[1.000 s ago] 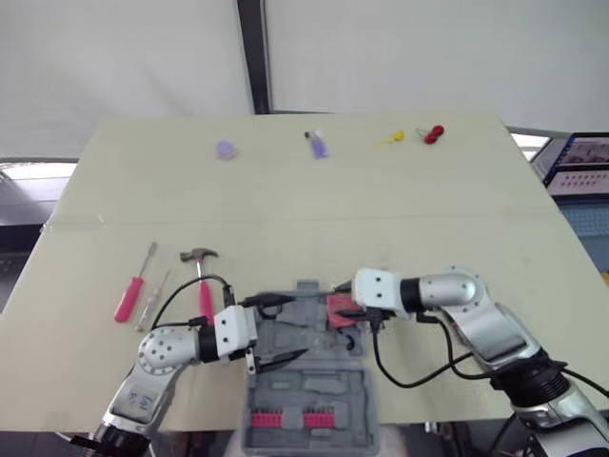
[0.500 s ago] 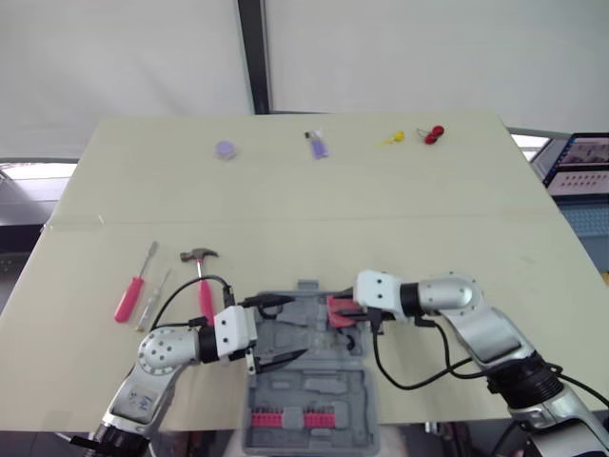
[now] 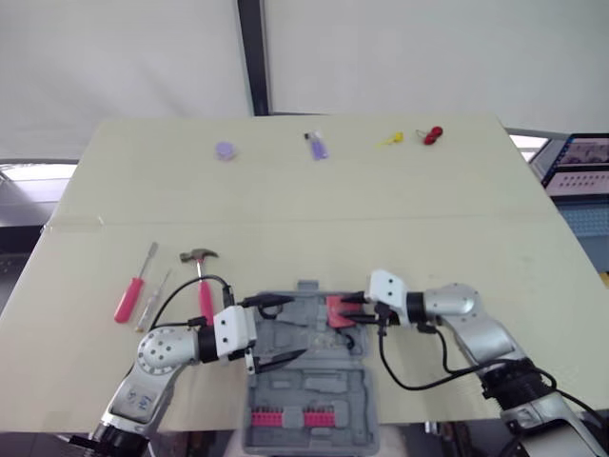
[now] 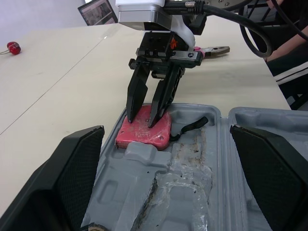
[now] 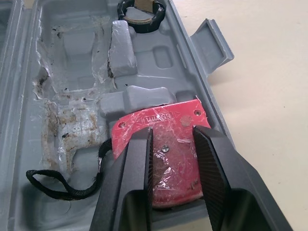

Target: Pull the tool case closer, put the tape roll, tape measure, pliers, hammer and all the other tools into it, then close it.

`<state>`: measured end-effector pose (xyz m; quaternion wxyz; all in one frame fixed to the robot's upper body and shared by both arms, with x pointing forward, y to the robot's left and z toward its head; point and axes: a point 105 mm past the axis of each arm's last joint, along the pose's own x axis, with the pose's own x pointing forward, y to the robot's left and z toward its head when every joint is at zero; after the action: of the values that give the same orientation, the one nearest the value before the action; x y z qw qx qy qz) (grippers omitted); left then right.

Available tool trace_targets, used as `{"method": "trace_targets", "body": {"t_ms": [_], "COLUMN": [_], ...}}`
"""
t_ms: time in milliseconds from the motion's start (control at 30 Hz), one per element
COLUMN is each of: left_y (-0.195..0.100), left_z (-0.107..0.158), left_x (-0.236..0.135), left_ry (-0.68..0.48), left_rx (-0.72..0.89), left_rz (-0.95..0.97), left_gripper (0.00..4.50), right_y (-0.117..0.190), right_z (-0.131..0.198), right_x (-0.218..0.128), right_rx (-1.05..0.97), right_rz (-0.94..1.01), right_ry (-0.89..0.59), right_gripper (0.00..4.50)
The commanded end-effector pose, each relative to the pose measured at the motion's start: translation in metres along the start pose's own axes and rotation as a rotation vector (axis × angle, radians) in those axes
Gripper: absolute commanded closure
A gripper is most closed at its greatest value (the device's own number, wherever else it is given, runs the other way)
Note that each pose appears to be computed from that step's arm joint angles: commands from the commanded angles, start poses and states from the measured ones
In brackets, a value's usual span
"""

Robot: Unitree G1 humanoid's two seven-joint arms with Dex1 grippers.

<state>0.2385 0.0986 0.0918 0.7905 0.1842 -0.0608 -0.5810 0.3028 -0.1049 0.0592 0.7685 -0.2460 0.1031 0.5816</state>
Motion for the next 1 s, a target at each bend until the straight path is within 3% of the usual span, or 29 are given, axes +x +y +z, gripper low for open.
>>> {"method": "trace_targets", "body": {"t_ms": [33,233,433,633,733,867,900,1000], "left_y": [0.003,0.002,0.008,0.03,0.045,0.073,0.079,0.088], "left_z": [0.002,0.002,0.006,0.016,0.015,-0.006,-0.011,-0.02], "left_x": [-0.003,-0.004,-0.007,-0.021,-0.043,-0.113,-0.133,-0.185], "left_ry": [0.006,0.012,-0.003,-0.001,0.024,0.134,0.159,0.247], "left_rx": [0.027,0.029,0.007,-0.049,-0.063,-0.106,-0.119,-0.124], "left_rz": [0.012,0.015,0.045,0.19,0.322,0.617,0.697,0.882], "left_gripper": [0.0,0.0,0.0,0.0,0.0,0.0,0.0,0.0], "right_y": [0.02,0.028,0.005,-0.019,-0.029,-0.043,-0.044,-0.045], "right_z": [-0.046,-0.058,-0.013,0.039,0.028,-0.022,-0.034,-0.063], "right_x": [0.006,0.009,-0.004,-0.051,-0.088,-0.158,-0.173,-0.214], "right_rx": [0.083,0.151,0.171,0.233,0.267,0.4,0.422,0.481], "right_rz": [0.027,0.031,-0.035,-0.137,-0.233,-0.489,-0.55,-0.719], "right_ry": [0.121,0.088,-0.087,-0.223,-0.177,-0.069,-0.045,0.001], "right_gripper": [3.11,3.11,3.11,3.11,2.32,0.27,0.02,0.02]}}
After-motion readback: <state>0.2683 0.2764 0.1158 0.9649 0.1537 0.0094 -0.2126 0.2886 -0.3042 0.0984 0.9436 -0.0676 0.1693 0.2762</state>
